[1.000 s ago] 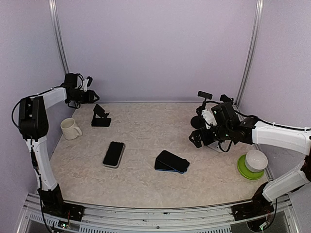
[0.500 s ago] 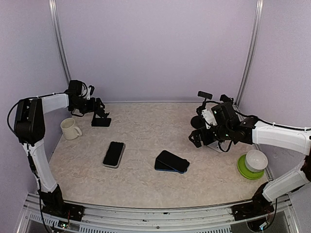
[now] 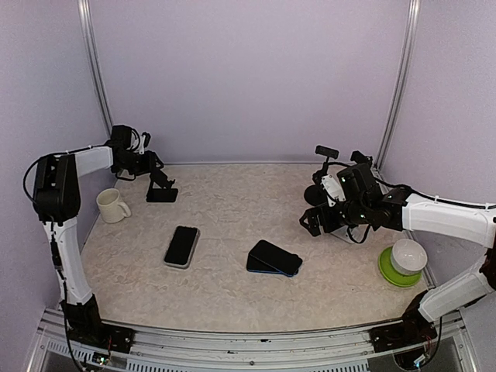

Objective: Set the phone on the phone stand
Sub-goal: Move the phone stand to the corner of the board.

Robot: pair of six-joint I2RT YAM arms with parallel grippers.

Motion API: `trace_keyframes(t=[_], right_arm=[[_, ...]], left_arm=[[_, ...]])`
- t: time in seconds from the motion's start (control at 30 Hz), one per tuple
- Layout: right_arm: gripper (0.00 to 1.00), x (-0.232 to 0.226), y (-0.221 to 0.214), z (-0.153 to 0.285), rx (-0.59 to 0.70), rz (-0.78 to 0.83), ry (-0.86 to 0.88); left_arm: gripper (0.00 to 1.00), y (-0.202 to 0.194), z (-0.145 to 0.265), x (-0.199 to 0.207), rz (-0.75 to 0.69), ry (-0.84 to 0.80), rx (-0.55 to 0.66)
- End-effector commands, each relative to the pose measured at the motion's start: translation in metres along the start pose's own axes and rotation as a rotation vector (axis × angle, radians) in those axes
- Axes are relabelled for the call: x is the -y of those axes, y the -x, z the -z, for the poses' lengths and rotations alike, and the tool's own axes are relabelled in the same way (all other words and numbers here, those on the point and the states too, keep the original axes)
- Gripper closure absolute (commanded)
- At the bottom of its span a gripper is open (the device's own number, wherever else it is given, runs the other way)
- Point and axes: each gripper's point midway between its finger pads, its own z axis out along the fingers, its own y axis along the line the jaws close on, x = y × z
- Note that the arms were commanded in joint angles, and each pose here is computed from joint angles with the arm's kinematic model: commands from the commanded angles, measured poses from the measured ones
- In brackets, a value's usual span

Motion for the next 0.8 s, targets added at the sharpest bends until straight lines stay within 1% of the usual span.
trace_keyframes(t=[0.0,0.07,0.17,0.33,0.4,0.47,0.57,0.77], right_arm=[[0.0,0.0,0.007,0.005,0.022,-0.012,0.006],[0.0,0.0,0.008,0.004,0.022,-0.01,0.005],[0.0,0.0,0.007,0.003,0.018,-0.009,0.002],[0.0,0.0,0.007,0.001,0.015,-0.004,0.003],[0.0,0.001,0.006,0.001,0.013,0.0,0.0],[0.0,0.001,0.007,0.002,0.014,0.003,-0.004],[0.0,0.002,0.009,0.003,0.018,0.009,-0.01],[0.0,0.002,0.009,0.003,0.01,0.02,-0.012]], left_arm=[[0.61,0.001,-0.005,-0.008,0.01,0.003,-0.016],[0.67,0.003,-0.005,-0.009,0.013,0.002,-0.01],[0.69,0.001,-0.006,-0.011,0.017,-0.001,-0.019],[0.77,0.0,-0.01,-0.012,0.013,-0.021,-0.037],[0.83,0.0,-0.013,-0.011,0.011,-0.036,-0.061],[0.92,-0.002,-0.017,-0.012,0.003,-0.039,-0.088],[1.0,0.002,-0.018,-0.016,-0.007,-0.035,-0.102],[1.0,0.02,-0.015,-0.022,-0.059,-0.047,-0.104]])
